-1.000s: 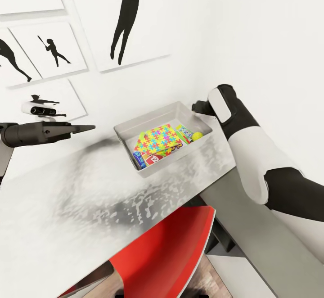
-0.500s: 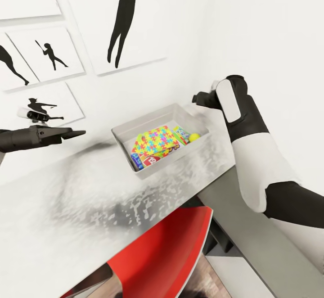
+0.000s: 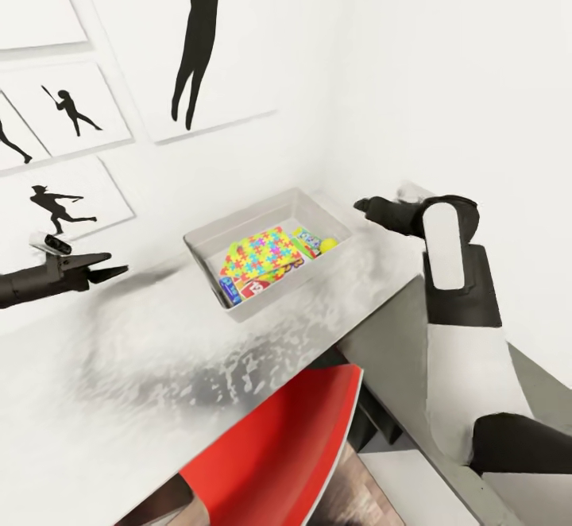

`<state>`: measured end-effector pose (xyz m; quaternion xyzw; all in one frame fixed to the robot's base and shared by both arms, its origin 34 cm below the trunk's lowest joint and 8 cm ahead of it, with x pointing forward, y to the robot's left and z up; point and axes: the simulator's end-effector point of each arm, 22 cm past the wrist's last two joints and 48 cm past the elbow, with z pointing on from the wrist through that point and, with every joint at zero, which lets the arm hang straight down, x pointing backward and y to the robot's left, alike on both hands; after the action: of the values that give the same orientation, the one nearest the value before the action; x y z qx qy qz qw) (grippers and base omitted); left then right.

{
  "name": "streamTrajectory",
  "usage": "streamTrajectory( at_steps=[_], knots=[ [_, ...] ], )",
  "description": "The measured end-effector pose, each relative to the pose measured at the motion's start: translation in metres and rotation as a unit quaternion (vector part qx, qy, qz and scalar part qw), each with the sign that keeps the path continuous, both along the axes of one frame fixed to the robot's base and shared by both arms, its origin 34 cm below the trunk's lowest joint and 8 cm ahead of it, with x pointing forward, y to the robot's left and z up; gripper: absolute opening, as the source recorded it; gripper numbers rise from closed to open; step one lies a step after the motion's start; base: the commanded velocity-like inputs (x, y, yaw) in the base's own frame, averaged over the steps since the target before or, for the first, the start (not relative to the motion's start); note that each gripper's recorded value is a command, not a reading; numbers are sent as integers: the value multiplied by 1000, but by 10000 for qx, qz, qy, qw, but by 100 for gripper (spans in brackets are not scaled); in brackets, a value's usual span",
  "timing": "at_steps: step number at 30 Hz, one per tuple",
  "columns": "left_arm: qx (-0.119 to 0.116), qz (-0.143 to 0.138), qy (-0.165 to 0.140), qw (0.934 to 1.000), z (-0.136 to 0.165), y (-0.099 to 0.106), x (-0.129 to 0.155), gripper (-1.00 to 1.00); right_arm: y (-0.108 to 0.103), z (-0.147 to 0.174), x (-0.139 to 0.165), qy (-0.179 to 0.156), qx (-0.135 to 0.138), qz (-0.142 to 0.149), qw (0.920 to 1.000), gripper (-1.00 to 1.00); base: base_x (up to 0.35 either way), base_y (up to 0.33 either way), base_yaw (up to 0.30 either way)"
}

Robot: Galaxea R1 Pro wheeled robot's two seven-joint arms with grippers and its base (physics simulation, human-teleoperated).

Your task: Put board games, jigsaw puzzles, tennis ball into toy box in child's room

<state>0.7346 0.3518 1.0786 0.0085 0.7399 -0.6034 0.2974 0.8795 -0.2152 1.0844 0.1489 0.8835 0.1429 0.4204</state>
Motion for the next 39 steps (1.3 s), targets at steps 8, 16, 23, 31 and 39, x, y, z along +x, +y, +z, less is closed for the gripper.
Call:
streamTrajectory(
  at_steps=[8,16,23,31,39],
  knots=[
    [92,570,394,9976,-68,47,-33,100,25,-66,-81,455,1039,330,9930,100,0,0,-128],
    [170,652,676,9954,-102,52,-66,100,58,-110,-139,802,1796,762,9775,100,0,0,-124],
    [183,633,652,9957,-101,51,-70,100,77,-112,-186,583,3053,1129,9437,100,0,0,-105],
    [196,637,586,9961,-94,52,-71,100,64,-126,-228,607,3595,1034,9254,100,0,0,-99],
    [196,644,517,9964,-87,52,-71,100,69,-111,-235,428,3826,1209,9150,100,0,0,-99]
  ],
)
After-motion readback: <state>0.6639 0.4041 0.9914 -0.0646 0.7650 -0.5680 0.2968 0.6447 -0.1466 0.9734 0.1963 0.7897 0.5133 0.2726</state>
